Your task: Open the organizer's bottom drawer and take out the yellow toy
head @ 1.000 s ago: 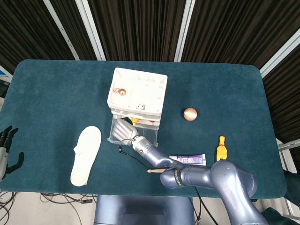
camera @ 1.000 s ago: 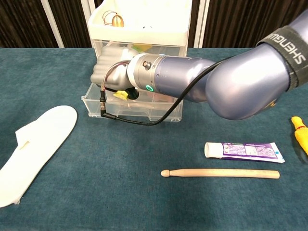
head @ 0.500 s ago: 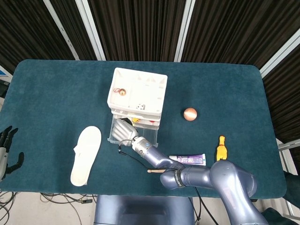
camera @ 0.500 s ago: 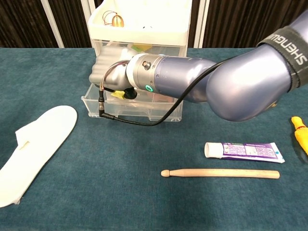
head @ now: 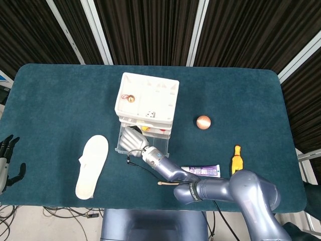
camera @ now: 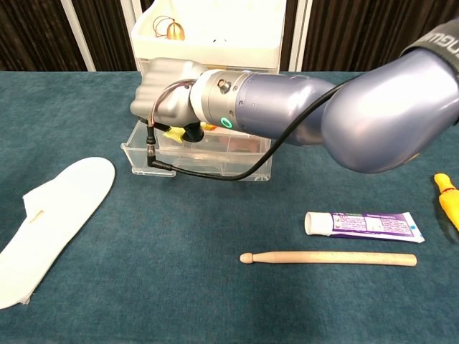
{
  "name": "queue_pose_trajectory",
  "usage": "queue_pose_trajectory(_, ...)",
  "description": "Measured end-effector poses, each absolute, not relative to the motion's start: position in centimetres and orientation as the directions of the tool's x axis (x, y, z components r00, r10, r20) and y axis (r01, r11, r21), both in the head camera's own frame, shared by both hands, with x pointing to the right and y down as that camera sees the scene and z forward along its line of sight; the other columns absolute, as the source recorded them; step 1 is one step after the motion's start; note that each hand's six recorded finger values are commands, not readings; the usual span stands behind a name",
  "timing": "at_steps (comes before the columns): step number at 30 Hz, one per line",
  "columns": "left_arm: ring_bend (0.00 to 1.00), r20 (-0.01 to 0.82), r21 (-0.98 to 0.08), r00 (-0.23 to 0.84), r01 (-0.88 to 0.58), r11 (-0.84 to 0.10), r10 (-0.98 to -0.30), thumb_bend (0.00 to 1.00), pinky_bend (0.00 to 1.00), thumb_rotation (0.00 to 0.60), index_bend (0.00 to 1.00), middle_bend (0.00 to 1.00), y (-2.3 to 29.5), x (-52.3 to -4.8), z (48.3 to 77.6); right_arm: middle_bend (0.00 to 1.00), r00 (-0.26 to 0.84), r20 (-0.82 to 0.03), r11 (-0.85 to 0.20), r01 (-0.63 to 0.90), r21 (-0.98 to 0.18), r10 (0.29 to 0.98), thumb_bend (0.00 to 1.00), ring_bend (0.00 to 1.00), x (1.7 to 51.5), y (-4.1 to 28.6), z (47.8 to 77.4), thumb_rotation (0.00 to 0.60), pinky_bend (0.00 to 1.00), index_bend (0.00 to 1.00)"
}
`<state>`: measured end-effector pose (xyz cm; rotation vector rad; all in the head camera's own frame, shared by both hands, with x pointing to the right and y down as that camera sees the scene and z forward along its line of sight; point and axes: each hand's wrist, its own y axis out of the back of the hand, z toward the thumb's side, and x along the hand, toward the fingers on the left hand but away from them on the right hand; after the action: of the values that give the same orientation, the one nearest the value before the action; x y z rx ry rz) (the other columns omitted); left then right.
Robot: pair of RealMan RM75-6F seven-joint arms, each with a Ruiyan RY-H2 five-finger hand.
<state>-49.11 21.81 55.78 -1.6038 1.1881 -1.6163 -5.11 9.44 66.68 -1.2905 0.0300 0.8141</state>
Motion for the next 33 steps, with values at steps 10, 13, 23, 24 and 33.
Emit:
queue_pose_trajectory(10, 0.0, 0.47, -0.876, -0.121, -0.188, -0.445, -0.874, 0.46, 0.0, 0.6, 0.06, 0.0, 21.8, -49.1, 55.8, 1.0, 0.733, -0.441, 0.025, -0.528, -0.849, 0.518, 0.47, 1.0, -4.1, 9.2, 64.5, 0.6, 1.0, 0.53)
queue_pose_trajectory(13, 0.0, 0.469, -0.876, -0.121, -0.187, -0.444, -0.875, 0.46, 0.0, 0.6, 0.06, 0.0, 21.8, -49.1, 55.8, 1.0, 0.732, -0.436, 0.012, -0.519, -0.855, 0.523, 0.47, 1.0, -3.6, 9.0, 63.6, 0.6, 1.0, 0.54)
queue_pose_trajectory(23, 0.0, 0.465, -0.879, -0.125, -0.186, -0.439, -0.877, 0.46, 0.0, 0.6, 0.06, 0.0, 21.8, -49.1, 55.7, 1.0, 0.708, -0.399, -0.017, -0.48, -0.877, 0.583, 0.47, 1.0, 1.0, 7.3, 58.4, 0.6, 1.0, 0.55)
queue_pose_trajectory(24, 0.0, 0.465, -0.879, -0.126, -0.185, -0.439, -0.877, 0.46, 0.0, 0.6, 0.06, 0.0, 21.8, -49.1, 55.7, 1.0, 0.704, -0.395, -0.016, -0.479, -0.878, 0.591, 0.47, 1.0, 1.6, 7.1, 57.9, 0.6, 1.0, 0.55)
queue_pose_trajectory(33, 0.0, 0.463, -0.881, -0.129, -0.175, -0.44, -0.877, 0.46, 0.0, 0.6, 0.06, 0.0, 21.9, -49.0, 55.7, 1.0, 0.617, -0.469, -0.055, -0.568, -0.821, 0.632, 0.47, 1.0, 10.0, 7.4, 56.9, 0.6, 1.0, 0.56)
